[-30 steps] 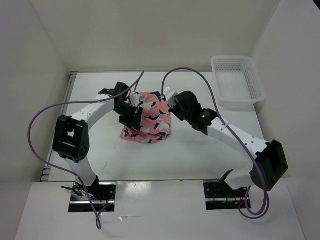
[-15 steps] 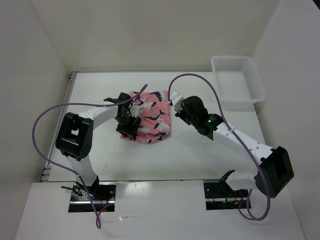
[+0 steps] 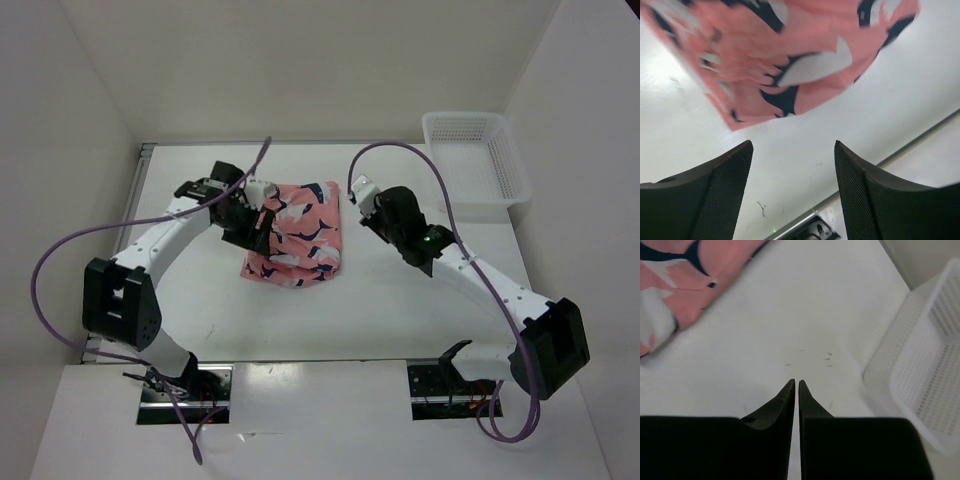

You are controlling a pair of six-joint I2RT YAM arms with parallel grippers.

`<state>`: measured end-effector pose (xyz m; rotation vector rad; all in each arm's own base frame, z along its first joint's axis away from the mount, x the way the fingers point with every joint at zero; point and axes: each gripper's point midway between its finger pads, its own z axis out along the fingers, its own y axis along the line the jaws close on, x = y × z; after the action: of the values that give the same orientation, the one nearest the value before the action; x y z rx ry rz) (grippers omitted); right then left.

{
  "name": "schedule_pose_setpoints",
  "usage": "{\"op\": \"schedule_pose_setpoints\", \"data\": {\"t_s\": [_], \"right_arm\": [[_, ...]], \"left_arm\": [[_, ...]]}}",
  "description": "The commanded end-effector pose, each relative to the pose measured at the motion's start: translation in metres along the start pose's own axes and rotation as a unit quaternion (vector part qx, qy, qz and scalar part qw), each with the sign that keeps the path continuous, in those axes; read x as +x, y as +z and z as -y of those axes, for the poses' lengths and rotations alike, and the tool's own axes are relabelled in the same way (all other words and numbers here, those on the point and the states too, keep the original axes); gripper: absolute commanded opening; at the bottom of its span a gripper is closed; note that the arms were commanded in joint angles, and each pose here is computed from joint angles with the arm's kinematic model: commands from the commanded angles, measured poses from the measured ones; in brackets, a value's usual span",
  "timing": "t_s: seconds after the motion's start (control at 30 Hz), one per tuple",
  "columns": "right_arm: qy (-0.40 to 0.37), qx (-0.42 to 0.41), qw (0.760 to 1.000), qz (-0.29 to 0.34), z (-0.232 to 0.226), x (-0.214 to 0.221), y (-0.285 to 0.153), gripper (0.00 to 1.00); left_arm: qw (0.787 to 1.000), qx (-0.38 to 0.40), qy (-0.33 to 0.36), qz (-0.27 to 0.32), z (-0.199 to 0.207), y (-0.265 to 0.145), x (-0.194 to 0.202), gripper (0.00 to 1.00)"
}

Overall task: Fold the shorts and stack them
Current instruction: Fold the shorts

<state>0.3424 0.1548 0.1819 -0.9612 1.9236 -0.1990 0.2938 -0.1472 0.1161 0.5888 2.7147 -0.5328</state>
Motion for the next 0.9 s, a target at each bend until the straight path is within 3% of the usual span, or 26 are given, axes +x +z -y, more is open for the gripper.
{"op": "schedule_pose_setpoints", "data": {"t_s": [0.0,0.07,0.2,0.4,0.53,0.87], "right_arm": [[0.042,0.074,0.996,0.017,0.051,0.004,-0.009,0.11],[0.058,0.102,0.993,0.023,0.072,0.007,-0.017,0.11],[0.12,0.171,0.977,0.032,0.121,0.021,-0.035,0.11],[0.202,0.238,0.949,0.043,0.171,0.055,-0.07,0.12],[0.217,0.241,0.945,0.038,0.17,0.067,-0.077,0.13],[0.228,0.243,0.943,0.023,0.162,0.086,-0.082,0.15]], "left_arm": [[0.996,-0.022,-0.01,0.089,-0.02,-0.045,-0.04,0.74],[0.989,-0.08,-0.031,0.118,-0.054,-0.061,-0.05,0.75],[0.956,-0.224,-0.089,0.168,-0.135,-0.108,-0.058,0.83],[0.926,-0.214,-0.221,0.217,-0.222,-0.152,-0.016,0.95],[0.914,-0.193,-0.264,0.24,-0.242,-0.164,0.007,1.0],[0.914,-0.193,-0.27,0.232,-0.24,-0.156,0.016,1.0]]}}
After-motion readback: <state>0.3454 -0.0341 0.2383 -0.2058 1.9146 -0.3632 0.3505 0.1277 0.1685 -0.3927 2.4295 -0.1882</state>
